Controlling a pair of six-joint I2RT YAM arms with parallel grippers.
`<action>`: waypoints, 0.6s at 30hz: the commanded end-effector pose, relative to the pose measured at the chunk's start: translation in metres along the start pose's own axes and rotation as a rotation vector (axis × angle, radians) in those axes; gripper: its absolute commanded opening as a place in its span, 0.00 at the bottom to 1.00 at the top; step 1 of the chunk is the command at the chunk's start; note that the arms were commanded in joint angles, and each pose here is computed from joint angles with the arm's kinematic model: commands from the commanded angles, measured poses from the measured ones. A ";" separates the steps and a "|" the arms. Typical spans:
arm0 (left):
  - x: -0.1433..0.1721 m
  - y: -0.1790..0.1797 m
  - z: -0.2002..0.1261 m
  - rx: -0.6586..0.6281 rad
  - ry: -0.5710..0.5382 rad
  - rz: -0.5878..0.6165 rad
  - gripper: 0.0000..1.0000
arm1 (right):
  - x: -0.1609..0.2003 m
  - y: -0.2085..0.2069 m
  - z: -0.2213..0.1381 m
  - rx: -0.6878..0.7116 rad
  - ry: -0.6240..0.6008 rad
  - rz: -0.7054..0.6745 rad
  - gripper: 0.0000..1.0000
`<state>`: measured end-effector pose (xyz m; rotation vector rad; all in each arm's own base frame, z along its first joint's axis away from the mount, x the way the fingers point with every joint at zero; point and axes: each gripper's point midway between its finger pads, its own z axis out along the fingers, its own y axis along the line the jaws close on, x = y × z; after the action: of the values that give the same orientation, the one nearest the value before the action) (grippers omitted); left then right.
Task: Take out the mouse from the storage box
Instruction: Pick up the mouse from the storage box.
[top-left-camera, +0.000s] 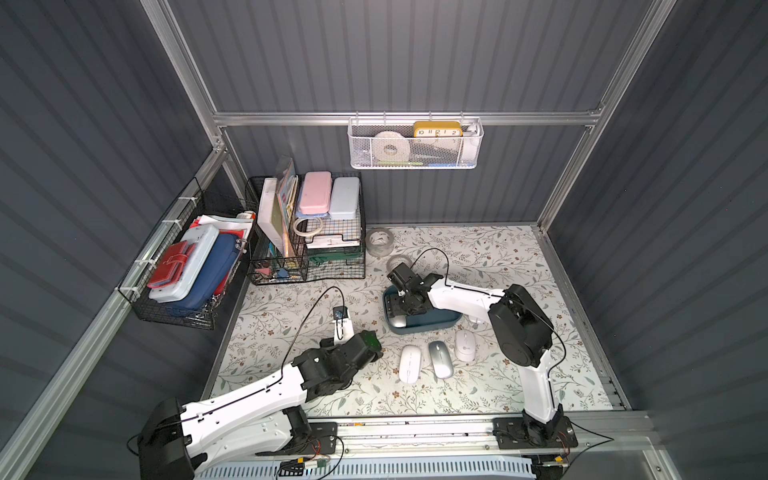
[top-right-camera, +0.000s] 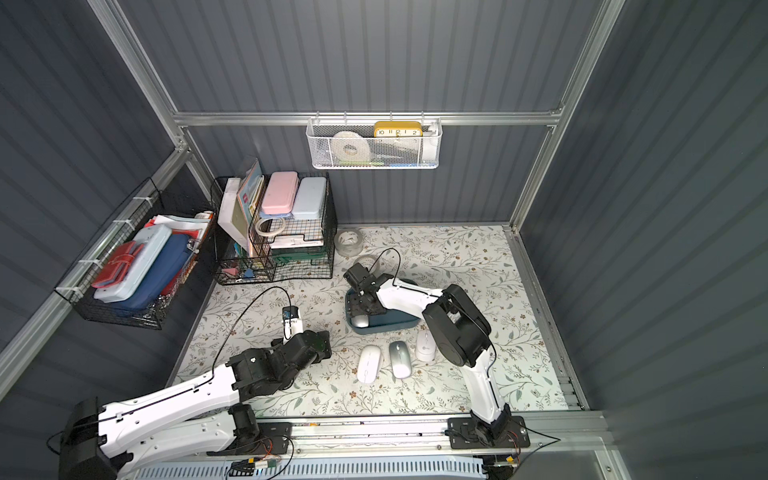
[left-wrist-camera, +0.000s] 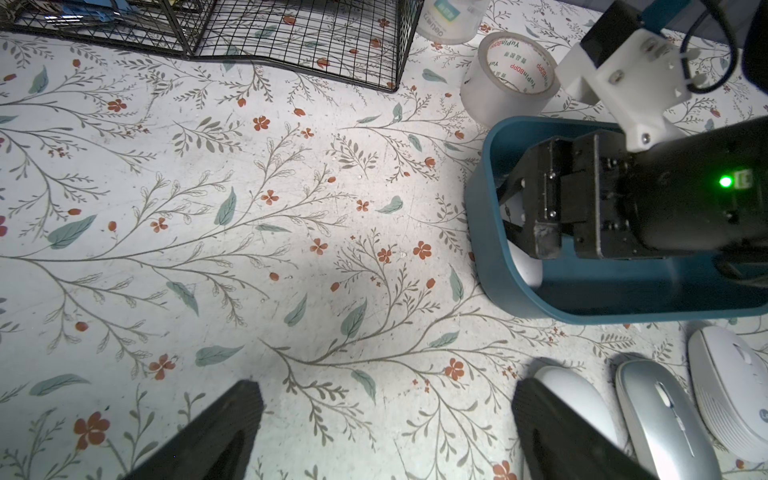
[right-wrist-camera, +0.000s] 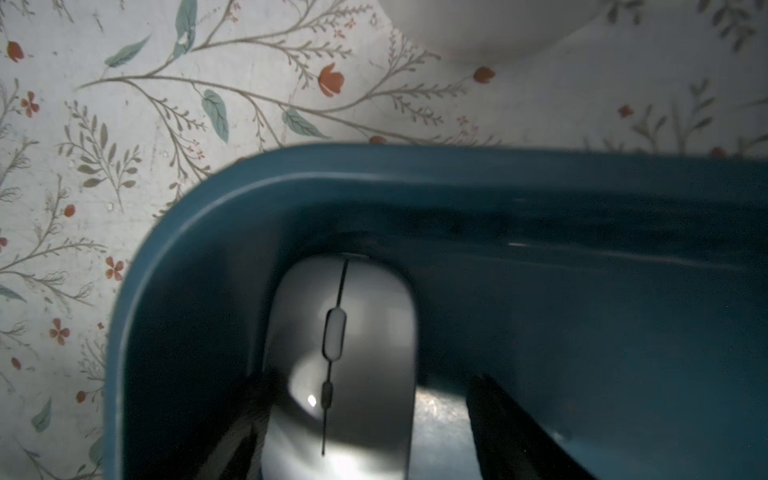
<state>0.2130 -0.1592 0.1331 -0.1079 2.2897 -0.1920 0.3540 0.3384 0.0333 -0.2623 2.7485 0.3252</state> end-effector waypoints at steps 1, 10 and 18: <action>-0.003 0.003 -0.002 -0.011 -0.007 0.002 1.00 | -0.004 0.011 0.001 -0.014 -0.005 -0.024 0.79; -0.003 0.006 -0.003 -0.010 -0.009 -0.005 0.99 | 0.000 -0.027 -0.004 0.111 -0.028 0.031 0.79; -0.001 0.005 -0.002 -0.011 -0.003 -0.002 0.99 | -0.004 -0.037 -0.024 0.082 -0.054 0.070 0.78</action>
<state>0.2127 -0.1588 0.1368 -0.1145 2.2802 -0.2084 0.3559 0.2988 0.0403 -0.1577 2.7329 0.2174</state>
